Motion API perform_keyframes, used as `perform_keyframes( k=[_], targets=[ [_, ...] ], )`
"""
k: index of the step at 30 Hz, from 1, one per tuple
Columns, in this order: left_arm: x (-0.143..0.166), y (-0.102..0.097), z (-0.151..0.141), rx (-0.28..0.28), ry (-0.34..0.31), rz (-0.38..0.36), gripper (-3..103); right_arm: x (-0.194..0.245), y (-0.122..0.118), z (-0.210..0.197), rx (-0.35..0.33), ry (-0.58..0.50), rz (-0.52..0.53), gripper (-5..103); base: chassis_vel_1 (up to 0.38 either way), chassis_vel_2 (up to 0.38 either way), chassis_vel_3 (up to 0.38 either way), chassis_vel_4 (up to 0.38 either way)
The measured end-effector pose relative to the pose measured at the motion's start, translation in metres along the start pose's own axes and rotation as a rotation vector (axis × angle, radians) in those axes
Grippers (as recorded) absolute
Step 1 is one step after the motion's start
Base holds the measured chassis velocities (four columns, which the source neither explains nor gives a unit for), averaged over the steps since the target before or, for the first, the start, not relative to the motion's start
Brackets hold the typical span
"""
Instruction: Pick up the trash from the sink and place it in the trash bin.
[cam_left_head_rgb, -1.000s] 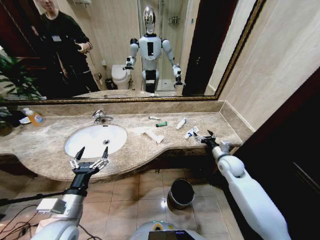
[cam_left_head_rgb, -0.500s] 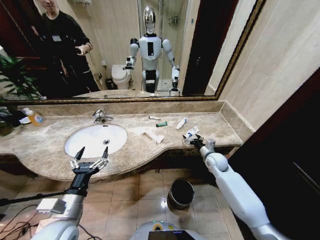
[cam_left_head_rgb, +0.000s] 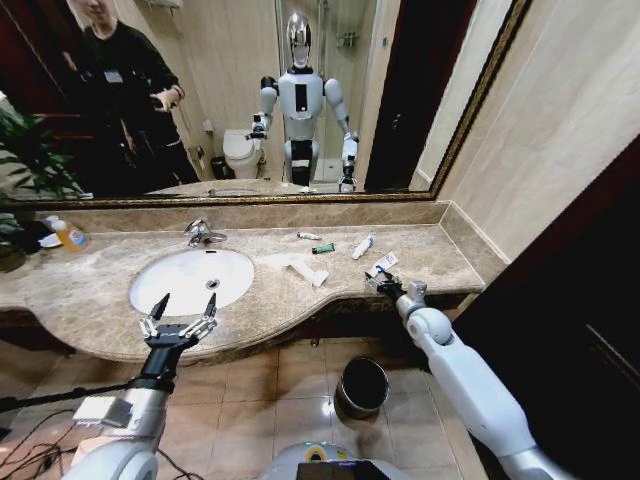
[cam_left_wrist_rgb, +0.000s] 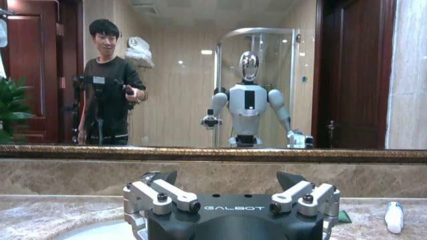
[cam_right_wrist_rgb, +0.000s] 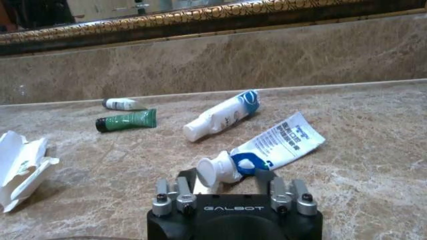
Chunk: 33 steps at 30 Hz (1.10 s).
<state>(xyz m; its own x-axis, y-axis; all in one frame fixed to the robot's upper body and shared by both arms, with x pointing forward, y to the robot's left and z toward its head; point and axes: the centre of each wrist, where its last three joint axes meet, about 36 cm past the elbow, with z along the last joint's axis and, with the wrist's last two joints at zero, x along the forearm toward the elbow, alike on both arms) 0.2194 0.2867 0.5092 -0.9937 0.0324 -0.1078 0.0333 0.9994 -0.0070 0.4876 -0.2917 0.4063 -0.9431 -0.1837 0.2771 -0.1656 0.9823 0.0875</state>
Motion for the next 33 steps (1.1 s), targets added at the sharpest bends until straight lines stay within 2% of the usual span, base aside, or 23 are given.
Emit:
perform_keyframes(
  k=[1,2,6,7,9,11,15,19,26,27,28,30,31,33],
  targets=[
    [0.0,0.0,0.0,0.0,0.0,0.0,100,-0.001,0.001,0.0,0.003,-0.001,0.003,55,0.0,0.0,0.0,0.0],
    [0.0,0.0,0.0,0.0,0.0,0.0,100,-0.001,0.001,0.0,0.003,-0.001,0.003,55,0.0,0.0,0.0,0.0],
    [0.0,0.0,0.0,0.0,0.0,0.0,100,-0.005,0.003,-0.002,0.01,-0.009,0.015,33,0.0,0.0,0.0,0.0],
    [0.0,0.0,0.0,0.0,0.0,0.0,100,-0.005,0.003,-0.002,0.01,-0.009,0.015,33,0.0,0.0,0.0,0.0],
    [0.0,0.0,0.0,0.0,0.0,0.0,100,-0.005,0.005,-0.004,0.012,-0.022,0.023,25,0.0,0.0,0.0,0.0],
    [0.0,0.0,0.0,0.0,0.0,0.0,100,-0.005,0.006,-0.005,0.014,-0.026,0.024,25,0.0,0.0,0.0,0.0],
    [0.0,0.0,0.0,0.0,0.0,0.0,100,0.001,0.011,-0.008,0.033,-0.064,0.029,9,0.0,0.0,0.0,0.0],
    [0.0,0.0,0.0,0.0,0.0,0.0,100,0.007,0.012,-0.011,0.047,-0.087,0.029,1,0.0,0.0,0.0,0.0],
    [0.0,0.0,0.0,0.0,0.0,0.0,100,0.014,0.008,-0.013,0.09,-0.12,0.022,-2,0.0,0.0,0.0,0.0],
    [0.0,0.0,0.0,0.0,0.0,0.0,100,0.01,-0.001,-0.015,0.109,-0.131,0.0,3,0.0,0.0,0.0,0.0],
    [0.0,0.0,0.0,0.0,0.0,0.0,100,0.01,-0.001,-0.015,0.109,-0.131,0.0,3,0.0,0.0,0.0,0.0],
    [0.0,0.0,0.0,0.0,0.0,0.0,100,0.003,-0.014,-0.022,0.13,-0.141,-0.05,12,0.0,0.0,0.0,0.0],
    [0.0,0.0,0.0,0.0,0.0,0.0,100,-0.004,-0.021,-0.031,0.132,-0.157,-0.086,22,0.0,0.0,0.0,0.0],
    [0.0,0.0,0.0,0.0,0.0,0.0,100,-0.009,-0.025,-0.036,0.126,-0.156,-0.108,33,0.0,0.0,0.0,0.0]
  ],
)
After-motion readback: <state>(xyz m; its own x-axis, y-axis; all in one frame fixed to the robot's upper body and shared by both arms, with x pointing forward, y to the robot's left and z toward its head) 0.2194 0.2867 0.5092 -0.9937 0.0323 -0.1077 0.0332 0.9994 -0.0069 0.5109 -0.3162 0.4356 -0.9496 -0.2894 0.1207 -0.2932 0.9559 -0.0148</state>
